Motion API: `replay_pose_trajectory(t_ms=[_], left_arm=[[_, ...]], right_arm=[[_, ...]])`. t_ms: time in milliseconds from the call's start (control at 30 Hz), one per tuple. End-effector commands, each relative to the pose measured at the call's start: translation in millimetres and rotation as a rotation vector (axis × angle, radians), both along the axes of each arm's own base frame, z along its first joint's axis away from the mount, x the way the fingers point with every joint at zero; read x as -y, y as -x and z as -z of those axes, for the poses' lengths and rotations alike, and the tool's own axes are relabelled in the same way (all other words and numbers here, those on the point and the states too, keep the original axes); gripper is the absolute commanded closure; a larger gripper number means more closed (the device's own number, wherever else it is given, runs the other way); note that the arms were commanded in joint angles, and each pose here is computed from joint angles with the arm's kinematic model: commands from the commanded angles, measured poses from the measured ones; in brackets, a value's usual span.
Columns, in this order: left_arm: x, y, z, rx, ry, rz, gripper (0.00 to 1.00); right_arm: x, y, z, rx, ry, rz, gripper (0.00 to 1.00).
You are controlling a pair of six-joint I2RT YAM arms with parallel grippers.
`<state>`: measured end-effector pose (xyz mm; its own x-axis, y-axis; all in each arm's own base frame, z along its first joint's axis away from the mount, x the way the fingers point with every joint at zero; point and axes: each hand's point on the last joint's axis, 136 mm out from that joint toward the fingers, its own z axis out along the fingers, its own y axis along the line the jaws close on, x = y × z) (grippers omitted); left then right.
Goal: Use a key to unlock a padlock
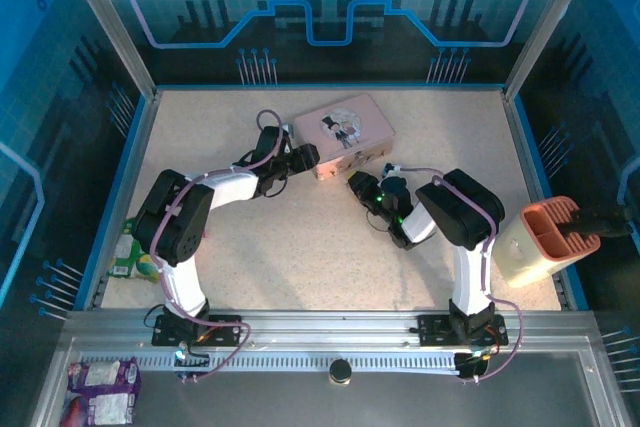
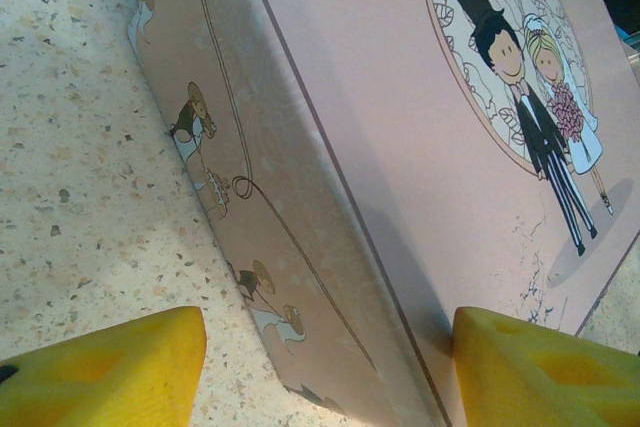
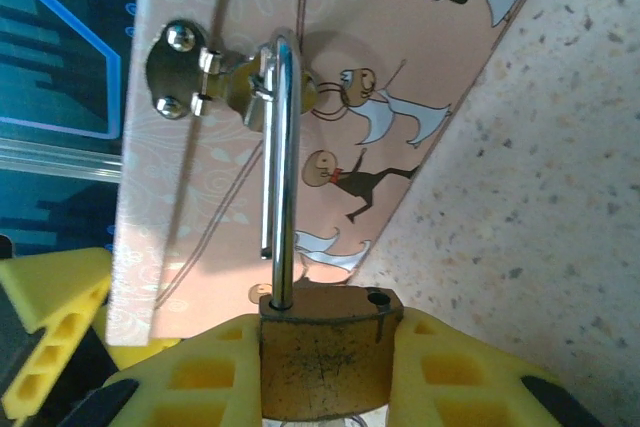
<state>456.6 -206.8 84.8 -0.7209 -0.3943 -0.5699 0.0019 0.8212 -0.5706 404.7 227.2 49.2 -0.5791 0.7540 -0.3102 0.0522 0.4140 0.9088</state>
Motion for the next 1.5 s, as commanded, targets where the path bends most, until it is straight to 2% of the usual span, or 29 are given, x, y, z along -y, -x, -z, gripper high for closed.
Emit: replay_pose_trajectory(t_ms=[0,167,400,933,1100,1233,1333,1467], left_arm=[[-14,17,40,-0.121,-0.074,-0.033,0.34],[-11,16,41,-0.125,-0.074,-0.031,0.35],[-10,17,41,-0.127,-0.073,-0.036,0.35],[-7,13,37,-0.125,-0.072,-0.033,0.35],[-11,20,6,-0.065,-0.044,-0.047,0.34],[-7,21,-19,-0.028,-0.027,-0.028,0.34],[2,20,-32,-0.008,-0.04,-0.009,0.33],[16,10,-44,0.001,-0.089,-0.013,0.31]], right_arm=[[7,-20,-27,0.065,-0.102,0.042,1.0],[9,-26,-33,0.053,-0.105,0.046,1.0],[35,-30,-12,-0.038,-0.061,0.103,1.0],[47,-56,-29,0.01,-0.11,0.079,0.99],[40,-43,-23,-0.009,-0.069,0.052,0.99],[56,-49,-17,-0.01,-0.06,0.06,0.99],[61,-55,-15,-0.016,-0.072,0.051,1.0],[54,-52,-21,-0.024,-0.023,0.016,0.99]])
